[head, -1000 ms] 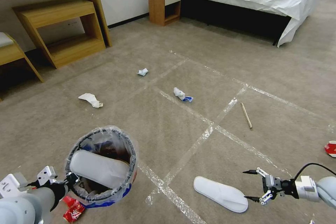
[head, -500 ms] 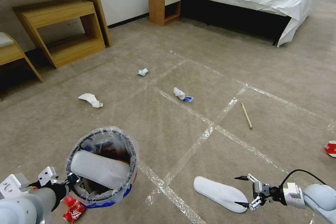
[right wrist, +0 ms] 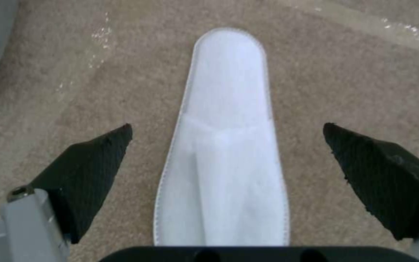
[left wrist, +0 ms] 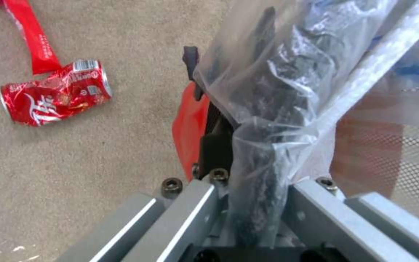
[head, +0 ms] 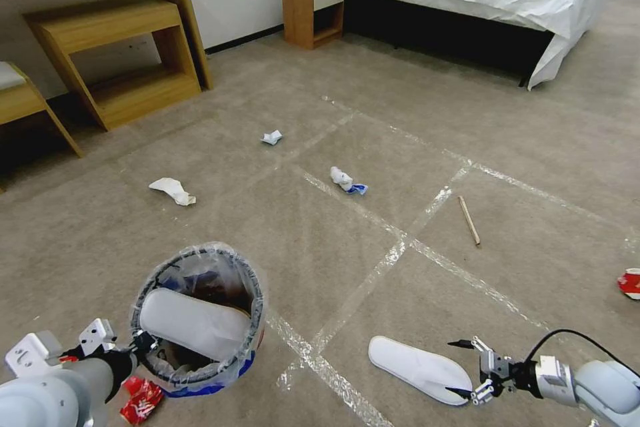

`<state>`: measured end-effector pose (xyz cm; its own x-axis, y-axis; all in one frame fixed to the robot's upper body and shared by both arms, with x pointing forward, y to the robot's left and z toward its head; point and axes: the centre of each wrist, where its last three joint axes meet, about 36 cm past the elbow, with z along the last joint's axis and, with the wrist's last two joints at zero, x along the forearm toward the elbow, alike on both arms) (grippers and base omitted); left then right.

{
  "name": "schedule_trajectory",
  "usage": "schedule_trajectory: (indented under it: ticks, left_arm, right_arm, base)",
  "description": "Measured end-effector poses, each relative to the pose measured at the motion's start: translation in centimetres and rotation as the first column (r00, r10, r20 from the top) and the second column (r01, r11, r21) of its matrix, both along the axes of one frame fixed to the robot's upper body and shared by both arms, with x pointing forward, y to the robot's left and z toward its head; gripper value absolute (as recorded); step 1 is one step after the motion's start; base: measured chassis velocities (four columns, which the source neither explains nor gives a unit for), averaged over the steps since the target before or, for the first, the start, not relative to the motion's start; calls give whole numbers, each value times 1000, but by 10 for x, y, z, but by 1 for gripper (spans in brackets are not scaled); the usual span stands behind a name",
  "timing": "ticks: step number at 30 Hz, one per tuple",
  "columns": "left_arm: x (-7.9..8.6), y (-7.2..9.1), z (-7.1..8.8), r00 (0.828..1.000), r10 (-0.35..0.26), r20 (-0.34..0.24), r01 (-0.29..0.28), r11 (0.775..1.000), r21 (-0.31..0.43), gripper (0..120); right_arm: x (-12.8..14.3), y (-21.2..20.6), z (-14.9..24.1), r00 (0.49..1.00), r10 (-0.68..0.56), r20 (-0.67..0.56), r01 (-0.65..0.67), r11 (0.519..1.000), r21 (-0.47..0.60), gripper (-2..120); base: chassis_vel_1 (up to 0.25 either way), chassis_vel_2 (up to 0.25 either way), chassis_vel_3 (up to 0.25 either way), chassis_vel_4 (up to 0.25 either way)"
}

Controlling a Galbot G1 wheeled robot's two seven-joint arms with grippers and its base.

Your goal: Pick up the trash bin and place the garbage on the floor into it.

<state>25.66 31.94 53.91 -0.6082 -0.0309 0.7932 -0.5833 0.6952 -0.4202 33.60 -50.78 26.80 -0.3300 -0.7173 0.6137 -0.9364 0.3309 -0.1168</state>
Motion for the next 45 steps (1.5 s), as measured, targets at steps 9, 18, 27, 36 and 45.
schedule_trajectory:
  ticks: [9, 18, 27, 36, 45]
  left_arm:
    - [0, 1, -1, 1000, -1, -1, 1, 1000, 6, 0]
    - [0, 1, -2, 1000, 2, -4, -2, 1000, 7, 0]
    - [1, 1, -5, 1000, 2, -8, -2, 1000, 10, 0]
    - [1, 0, -7, 1000, 2, -13, -1, 1000, 13, 0]
    - [3, -1, -10, 1000, -1, -18, 1, 1000, 12, 0]
  right_arm:
    - [-12, -1, -17, 1000, -6, -15, 6, 1000, -9, 100]
    - [-22, 1, -35, 999, -11, -33, 10, 1000, -14, 100]
    - [-28, -4, -46, 999, -26, -39, 25, 999, -21, 100]
    - [-23, -14, -52, 998, -58, -30, 57, 998, -24, 100]
    - [-20, -22, -56, 996, -81, -22, 81, 997, -15, 100]
  base:
    - [0, 0, 0, 0]
    - [0, 0, 0, 0]
    - [0, 0, 0, 0]
    - [0, 0, 0, 0]
    - [0, 0, 0, 0]
